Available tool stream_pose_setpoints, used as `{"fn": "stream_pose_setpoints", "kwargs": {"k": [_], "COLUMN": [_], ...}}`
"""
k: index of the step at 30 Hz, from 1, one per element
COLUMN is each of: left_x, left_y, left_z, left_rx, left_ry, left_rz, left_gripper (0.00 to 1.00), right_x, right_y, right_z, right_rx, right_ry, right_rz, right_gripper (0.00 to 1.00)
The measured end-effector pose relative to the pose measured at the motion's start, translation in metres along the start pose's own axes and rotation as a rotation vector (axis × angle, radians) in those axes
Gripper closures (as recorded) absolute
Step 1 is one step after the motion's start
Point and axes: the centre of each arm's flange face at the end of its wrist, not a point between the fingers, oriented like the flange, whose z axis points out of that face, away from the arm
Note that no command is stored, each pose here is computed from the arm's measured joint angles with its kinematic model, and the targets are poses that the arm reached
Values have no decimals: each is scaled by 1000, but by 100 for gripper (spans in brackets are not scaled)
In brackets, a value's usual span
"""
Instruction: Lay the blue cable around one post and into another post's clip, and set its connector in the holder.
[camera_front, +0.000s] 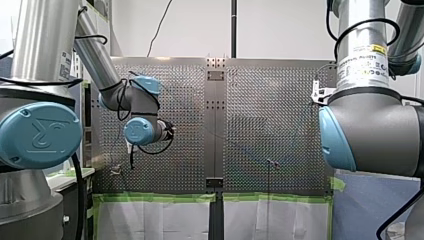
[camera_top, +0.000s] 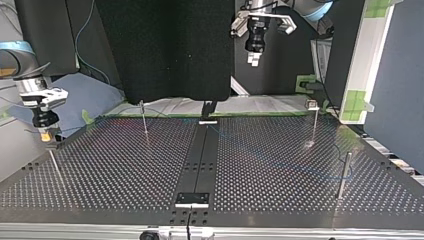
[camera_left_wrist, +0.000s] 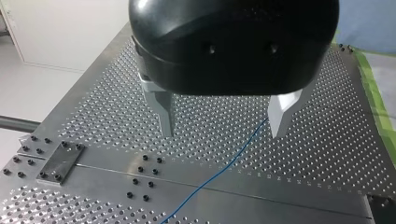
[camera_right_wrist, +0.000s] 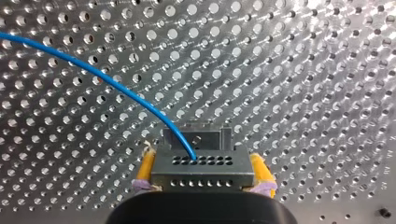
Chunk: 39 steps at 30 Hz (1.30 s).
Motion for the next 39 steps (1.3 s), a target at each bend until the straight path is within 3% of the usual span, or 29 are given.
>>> {"fn": "stream_pose_setpoints", "kwargs": {"k": [4, 11, 16, 24, 39], "left_x": [0, 0, 0, 0, 0], "left_y": [1, 1, 2, 2, 2], "left_z": [1, 1, 1, 1, 1], "left_rx": [-3, -5, -6, -6, -7], "left_ry": [0, 0, 0, 0, -1], "left_rz": [2, 3, 3, 3, 3], "left_gripper": [0, 0, 0, 0, 0], "right_x": [5, 9, 10, 14, 3], "right_y": [0, 2, 1, 0, 2], "right_z": [3, 4, 4, 11, 18], "right_rx": [-3, -42, -51, -53, -62], "right_ry": [-5, -26, -31, -25, -54], "right_rz": [5, 20, 25, 30, 37], "right_gripper": [100, 100, 100, 100, 100]}}
